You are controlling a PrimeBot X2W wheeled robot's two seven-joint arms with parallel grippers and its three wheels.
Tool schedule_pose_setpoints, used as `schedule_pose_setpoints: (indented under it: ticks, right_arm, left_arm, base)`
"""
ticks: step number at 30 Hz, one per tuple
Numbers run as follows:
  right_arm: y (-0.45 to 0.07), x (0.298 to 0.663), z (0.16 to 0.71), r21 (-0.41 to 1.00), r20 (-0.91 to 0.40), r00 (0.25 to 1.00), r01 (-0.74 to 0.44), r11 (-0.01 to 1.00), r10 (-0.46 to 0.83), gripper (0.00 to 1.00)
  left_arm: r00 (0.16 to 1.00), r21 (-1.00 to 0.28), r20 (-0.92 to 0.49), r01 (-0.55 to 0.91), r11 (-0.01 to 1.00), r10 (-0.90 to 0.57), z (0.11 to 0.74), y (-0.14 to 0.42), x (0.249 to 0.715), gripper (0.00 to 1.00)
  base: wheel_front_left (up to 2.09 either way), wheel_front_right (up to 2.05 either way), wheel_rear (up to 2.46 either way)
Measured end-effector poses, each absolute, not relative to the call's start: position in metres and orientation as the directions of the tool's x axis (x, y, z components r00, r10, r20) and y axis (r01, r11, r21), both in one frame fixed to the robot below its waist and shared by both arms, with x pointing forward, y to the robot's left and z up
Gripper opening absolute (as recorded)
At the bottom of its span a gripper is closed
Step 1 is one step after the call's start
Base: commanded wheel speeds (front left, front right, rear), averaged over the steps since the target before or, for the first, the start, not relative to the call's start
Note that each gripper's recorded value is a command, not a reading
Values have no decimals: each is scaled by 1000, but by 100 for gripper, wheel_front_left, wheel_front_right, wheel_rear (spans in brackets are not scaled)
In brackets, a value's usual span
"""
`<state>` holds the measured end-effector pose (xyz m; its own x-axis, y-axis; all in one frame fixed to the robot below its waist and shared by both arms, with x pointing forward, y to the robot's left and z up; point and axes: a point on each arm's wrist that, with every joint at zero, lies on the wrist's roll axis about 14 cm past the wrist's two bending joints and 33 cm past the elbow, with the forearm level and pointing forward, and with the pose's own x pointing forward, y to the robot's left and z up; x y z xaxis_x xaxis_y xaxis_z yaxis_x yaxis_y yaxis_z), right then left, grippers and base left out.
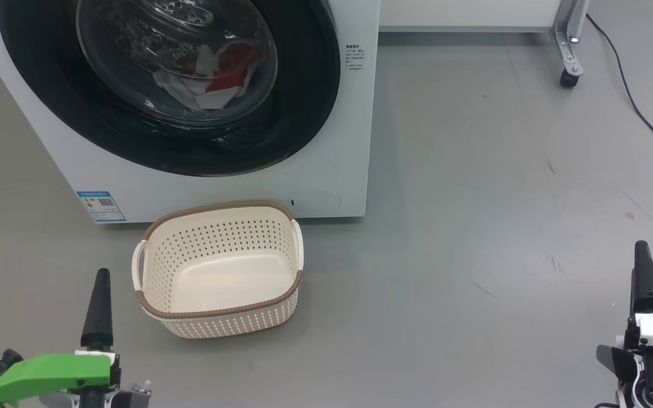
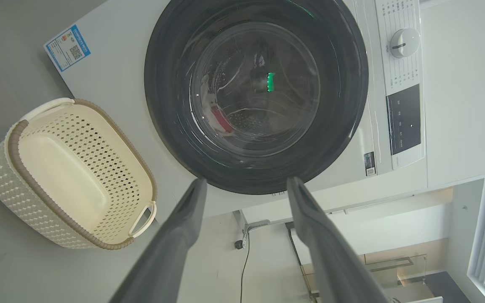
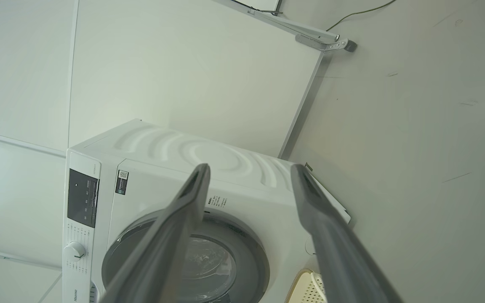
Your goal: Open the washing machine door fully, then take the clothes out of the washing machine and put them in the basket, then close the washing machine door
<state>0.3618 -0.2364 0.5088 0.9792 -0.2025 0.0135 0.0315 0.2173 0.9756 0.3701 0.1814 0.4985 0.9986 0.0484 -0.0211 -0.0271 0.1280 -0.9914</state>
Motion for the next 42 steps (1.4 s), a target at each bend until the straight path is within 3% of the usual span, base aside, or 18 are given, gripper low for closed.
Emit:
schedule_pose_setpoints:
  ticks: [27, 42]
  right_arm:
    - [-206, 364, 535, 754, 102, 986, 9, 657, -130, 100]
    - [-179, 361, 527, 541, 94, 994, 3, 841, -64, 100]
  left_arm:
    - [994, -831, 99, 101, 547, -34, 528, 162, 372, 100]
    - [989, -575, 111, 148, 805, -102, 525, 154, 368, 100]
  base:
    - [0, 0, 0]
    - [0, 0, 0]
